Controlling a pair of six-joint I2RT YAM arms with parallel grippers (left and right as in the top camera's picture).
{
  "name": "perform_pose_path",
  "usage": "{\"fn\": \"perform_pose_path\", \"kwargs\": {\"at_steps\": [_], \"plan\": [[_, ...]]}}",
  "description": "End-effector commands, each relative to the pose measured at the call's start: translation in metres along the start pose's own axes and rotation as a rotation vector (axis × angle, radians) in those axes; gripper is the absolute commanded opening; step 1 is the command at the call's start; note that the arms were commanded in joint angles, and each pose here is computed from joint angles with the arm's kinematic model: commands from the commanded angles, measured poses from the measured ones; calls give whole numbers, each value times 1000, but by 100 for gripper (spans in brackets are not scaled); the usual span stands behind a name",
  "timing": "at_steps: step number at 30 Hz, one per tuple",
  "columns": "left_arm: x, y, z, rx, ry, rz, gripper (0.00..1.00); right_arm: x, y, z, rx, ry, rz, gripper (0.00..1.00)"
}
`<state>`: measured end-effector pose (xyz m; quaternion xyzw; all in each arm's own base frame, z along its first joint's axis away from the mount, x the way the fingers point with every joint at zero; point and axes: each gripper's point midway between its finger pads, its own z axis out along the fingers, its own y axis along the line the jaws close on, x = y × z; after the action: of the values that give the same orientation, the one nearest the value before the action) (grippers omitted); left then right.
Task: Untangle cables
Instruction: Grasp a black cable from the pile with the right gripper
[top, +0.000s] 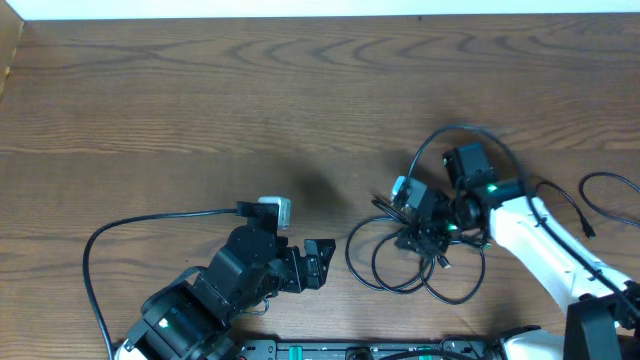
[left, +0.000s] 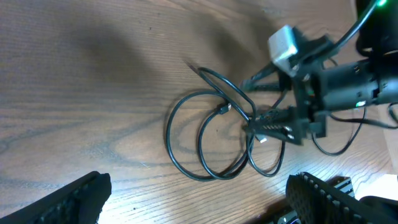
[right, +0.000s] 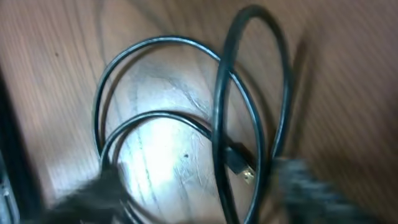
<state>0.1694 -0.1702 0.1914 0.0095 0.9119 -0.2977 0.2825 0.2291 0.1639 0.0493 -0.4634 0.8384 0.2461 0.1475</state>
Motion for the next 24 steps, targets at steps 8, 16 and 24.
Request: {"fn": "perform_pose_path", "kwargs": {"at_steps": [8,16,24], "plan": [[3,2,-4,-11,15,-10,94,7,-10,9,71,5,81,1],[5,3,-4,-18,22,-11,94,-39,-9,-10,36,-119,88,1],[7,6,-4,-28,32,-11,94,-151,1,-97,38,-417,2,1]]}}
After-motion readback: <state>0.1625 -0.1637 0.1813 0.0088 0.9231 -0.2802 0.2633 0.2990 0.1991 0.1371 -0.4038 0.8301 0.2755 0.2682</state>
